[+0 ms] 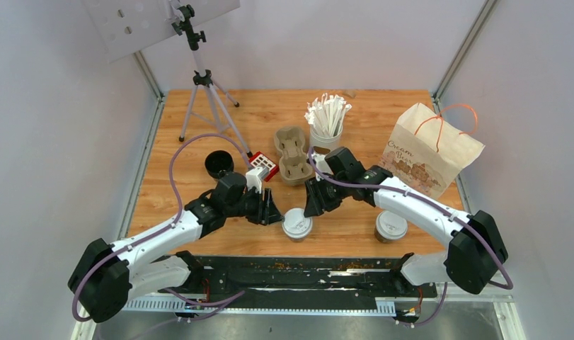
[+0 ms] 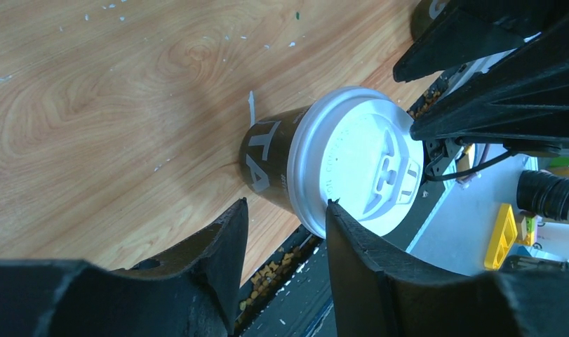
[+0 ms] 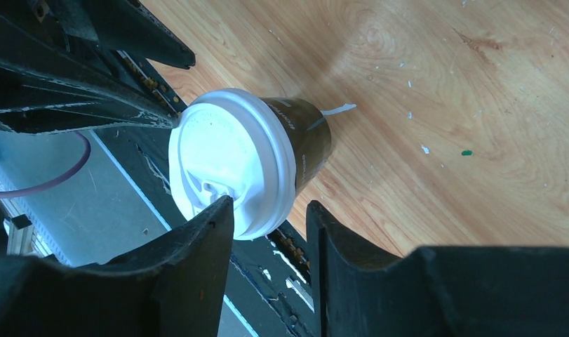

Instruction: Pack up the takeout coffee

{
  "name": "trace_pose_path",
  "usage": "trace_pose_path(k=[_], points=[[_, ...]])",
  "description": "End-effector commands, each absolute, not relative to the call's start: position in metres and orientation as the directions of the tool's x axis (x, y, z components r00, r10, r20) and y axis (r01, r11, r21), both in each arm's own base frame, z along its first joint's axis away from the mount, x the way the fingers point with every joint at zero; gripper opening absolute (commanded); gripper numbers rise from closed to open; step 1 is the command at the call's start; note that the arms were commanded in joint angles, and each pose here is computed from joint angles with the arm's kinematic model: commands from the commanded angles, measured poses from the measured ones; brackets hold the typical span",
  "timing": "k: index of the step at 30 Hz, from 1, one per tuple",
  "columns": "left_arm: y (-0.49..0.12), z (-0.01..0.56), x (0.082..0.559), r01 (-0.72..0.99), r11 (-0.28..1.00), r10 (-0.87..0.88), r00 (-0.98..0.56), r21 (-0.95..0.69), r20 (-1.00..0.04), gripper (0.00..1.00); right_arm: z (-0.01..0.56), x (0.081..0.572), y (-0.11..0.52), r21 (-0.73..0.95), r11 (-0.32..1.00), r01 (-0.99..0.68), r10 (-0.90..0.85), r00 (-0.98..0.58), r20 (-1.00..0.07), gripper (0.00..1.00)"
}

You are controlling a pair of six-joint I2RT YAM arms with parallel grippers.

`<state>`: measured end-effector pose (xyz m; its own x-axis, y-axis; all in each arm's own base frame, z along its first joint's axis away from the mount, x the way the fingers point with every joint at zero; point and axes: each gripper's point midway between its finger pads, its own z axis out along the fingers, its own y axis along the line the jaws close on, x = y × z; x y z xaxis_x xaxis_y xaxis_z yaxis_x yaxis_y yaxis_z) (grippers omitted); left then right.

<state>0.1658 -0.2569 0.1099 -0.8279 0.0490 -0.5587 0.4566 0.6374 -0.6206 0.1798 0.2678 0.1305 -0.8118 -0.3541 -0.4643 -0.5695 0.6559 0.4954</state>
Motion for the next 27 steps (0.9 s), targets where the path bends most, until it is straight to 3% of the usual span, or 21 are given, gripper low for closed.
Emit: trace_pose_path(k=[1, 20, 27], points=[[-0.268, 0.120, 0.171, 0.493, 0.592, 0.030, -0.804, -0.638, -0.594, 0.51, 0.128, 0.186, 0.274, 0.506, 0.636, -0.582, -0.344, -0.801, -0.489, 0.42], [-0.267, 0.112, 0.165, 0.477, 0.605, 0.042, -0.819, -0.638, -0.572, 0.49, 0.112, 0.183, 0.267, 0.495, 0.643, -0.584, -0.334, -0.796, -0.505, 0.35], [-0.267, 0.140, 0.172, 0.454, 0.591, -0.051, -0.804, -0.667, -0.592, 0.60, 0.119, 0.182, 0.269, 0.500, 0.622, -0.603, -0.332, -0.781, -0.529, 0.35]])
